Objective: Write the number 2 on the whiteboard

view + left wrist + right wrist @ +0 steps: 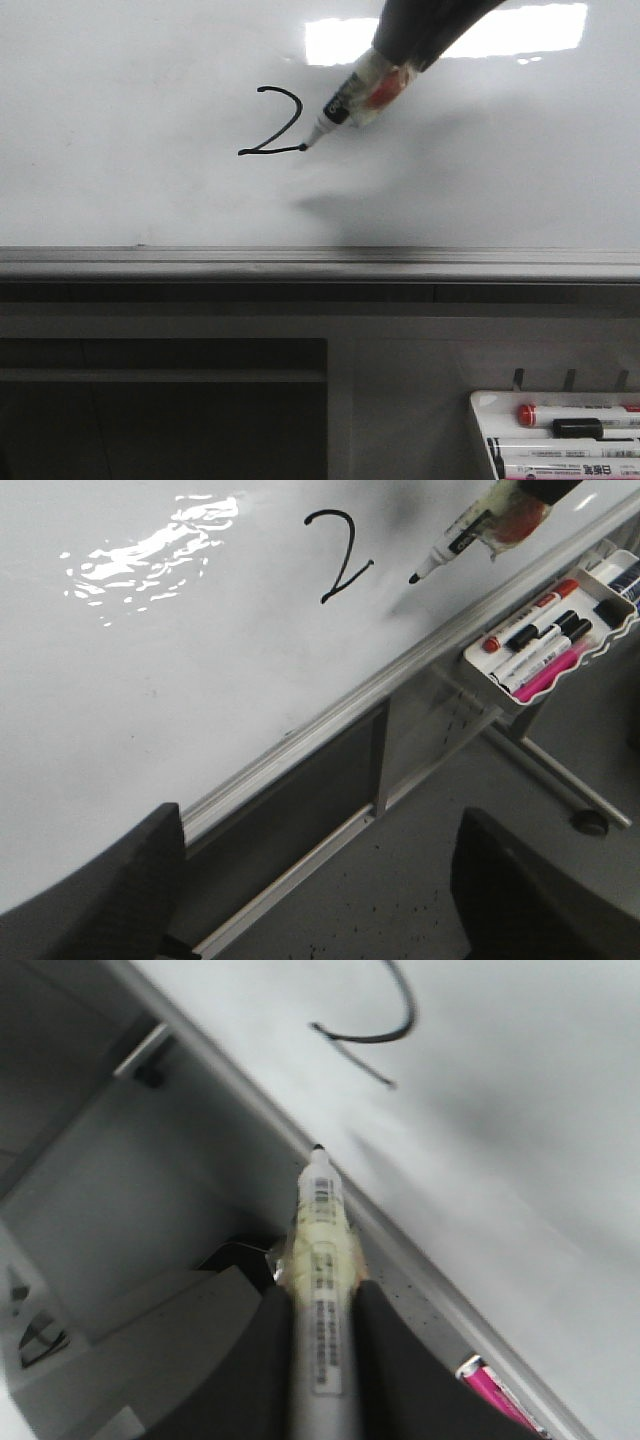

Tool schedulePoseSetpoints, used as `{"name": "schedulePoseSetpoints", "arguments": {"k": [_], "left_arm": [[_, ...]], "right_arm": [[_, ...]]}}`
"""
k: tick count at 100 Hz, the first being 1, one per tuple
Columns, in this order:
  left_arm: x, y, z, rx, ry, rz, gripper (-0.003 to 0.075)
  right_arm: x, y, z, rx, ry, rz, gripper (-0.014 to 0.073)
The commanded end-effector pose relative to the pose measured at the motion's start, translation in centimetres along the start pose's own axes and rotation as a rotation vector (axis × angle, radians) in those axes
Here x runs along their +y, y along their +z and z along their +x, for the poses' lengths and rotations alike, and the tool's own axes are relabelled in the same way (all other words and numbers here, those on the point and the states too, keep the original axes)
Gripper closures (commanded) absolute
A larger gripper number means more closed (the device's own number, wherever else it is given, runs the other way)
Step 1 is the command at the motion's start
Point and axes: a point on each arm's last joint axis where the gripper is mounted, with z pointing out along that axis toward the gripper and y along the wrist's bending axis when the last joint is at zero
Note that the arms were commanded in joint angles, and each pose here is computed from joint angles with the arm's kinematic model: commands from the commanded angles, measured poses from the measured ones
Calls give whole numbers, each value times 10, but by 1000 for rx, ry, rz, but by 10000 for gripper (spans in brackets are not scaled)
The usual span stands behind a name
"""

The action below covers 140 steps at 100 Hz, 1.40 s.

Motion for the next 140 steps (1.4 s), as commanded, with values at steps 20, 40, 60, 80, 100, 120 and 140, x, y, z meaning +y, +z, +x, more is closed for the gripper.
{"name": "schedulePoseSetpoints", "arguments": {"k": [20,40,60,80,100,120,140], "left_arm": [[-9,5,-35,74,195,152,208],[-28,31,-59,22,326,334,208],[-43,62,-82,-33,423,367,208],[-63,87,-95,-44,483,414,208],[-68,92,-101,-49,491,425,208],[-68,91,-101,-49,492,425,286],[-68,91,-101,-49,492,425,444]], "right_arm": [[45,-62,6,-187,-407,-128,634],[57,-77,15,-207,-727,-122,634],[59,-78,16,-212,-908,-117,634],[59,-78,16,-215,-908,-114,634],[58,-77,16,-213,-907,-115,634],[58,-77,16,-213,-907,-115,634],[58,-77,16,-213,-907,-115,634]]}}
